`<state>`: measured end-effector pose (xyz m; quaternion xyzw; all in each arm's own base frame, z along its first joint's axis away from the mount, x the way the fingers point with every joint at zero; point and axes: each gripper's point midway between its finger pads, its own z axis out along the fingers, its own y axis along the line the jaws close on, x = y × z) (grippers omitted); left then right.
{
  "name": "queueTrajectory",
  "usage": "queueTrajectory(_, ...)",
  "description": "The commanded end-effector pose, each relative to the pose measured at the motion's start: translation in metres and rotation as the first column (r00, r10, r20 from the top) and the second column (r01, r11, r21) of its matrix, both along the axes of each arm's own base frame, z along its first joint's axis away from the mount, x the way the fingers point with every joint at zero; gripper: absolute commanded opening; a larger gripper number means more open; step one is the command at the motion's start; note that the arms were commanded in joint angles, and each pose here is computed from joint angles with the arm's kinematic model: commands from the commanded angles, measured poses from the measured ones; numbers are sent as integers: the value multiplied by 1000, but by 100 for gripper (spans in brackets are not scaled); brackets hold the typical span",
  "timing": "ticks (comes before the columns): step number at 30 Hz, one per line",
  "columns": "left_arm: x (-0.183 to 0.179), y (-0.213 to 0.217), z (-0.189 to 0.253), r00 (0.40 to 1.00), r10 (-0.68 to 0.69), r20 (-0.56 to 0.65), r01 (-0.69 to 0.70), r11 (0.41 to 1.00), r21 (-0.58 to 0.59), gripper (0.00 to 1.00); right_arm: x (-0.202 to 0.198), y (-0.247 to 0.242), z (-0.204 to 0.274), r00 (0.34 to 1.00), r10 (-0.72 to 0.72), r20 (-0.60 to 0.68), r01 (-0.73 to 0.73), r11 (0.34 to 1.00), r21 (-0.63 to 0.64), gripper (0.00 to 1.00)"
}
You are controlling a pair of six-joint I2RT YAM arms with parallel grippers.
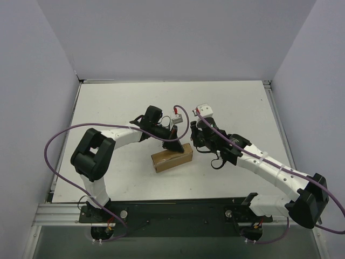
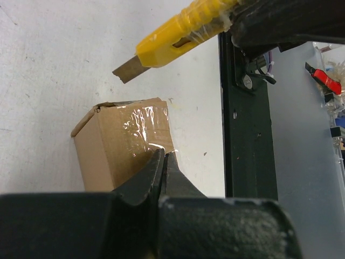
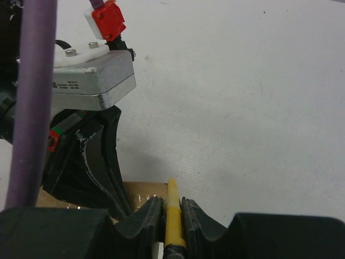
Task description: Unpack the express box
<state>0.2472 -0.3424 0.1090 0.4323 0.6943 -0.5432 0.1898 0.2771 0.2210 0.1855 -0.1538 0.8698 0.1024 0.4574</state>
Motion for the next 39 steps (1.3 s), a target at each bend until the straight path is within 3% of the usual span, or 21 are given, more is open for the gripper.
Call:
queueTrajectory(1,7,8,-34,997,68,-27,-65,993,94,0,9,1,9,997,-44,64,45,999,-11,0)
queueTrajectory(39,7,9,-38,996,79,-37,-75,992,99,0,2,12,-24,999,35,-16,-36,997,-69,0)
